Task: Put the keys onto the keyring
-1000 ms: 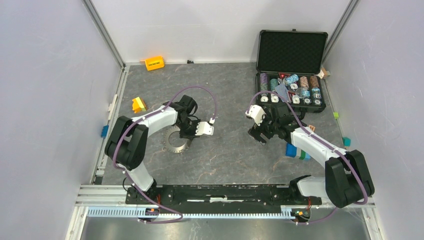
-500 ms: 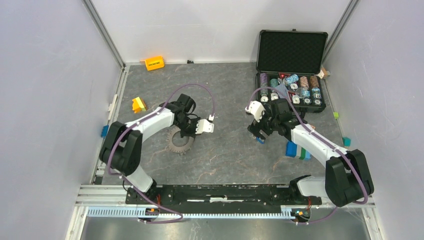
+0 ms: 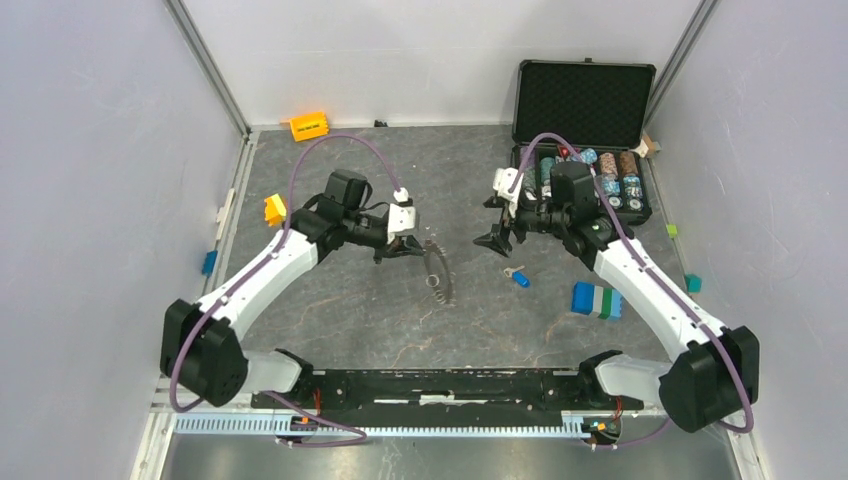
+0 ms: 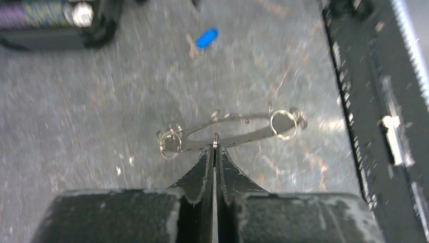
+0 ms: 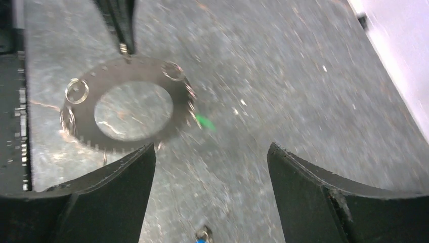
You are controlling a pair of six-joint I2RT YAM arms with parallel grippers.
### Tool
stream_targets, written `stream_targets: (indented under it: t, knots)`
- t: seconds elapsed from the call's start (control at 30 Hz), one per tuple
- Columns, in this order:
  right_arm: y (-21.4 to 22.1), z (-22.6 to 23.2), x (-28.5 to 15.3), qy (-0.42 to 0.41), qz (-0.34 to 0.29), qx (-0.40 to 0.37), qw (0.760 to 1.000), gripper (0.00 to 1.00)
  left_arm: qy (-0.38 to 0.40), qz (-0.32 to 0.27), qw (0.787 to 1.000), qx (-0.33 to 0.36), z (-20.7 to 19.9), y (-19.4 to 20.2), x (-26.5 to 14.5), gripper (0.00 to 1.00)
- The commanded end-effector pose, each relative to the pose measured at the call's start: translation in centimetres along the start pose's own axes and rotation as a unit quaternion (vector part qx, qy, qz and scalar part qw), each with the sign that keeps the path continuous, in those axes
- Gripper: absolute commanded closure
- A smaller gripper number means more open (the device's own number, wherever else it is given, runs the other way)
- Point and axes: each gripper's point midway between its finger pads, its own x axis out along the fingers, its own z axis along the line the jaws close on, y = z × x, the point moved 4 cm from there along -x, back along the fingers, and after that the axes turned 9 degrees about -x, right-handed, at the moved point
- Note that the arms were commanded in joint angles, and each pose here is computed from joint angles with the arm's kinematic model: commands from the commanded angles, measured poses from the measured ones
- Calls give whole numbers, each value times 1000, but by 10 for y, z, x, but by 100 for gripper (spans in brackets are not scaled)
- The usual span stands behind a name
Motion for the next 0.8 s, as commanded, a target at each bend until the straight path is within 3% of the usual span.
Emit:
stream_targets:
  t: [0.0, 0.27, 0.47, 0.77]
  knots:
    - [-47, 27, -4, -73, -97, -55, 991, 16, 51, -129, 990, 4, -22, -66, -14, 98]
    - [-66, 53, 4, -117, -129, -76, 982, 29, 107, -143, 984, -14, -38, -74, -7, 98]
    - [-67, 70, 23, -170, -134, -60, 974, 49, 111, -151, 982, -17, -42, -75, -2, 98]
    - [-67, 84, 35, -201, -133, -57, 969, 60, 93, -149, 984, -12, -40, -66, 1, 98]
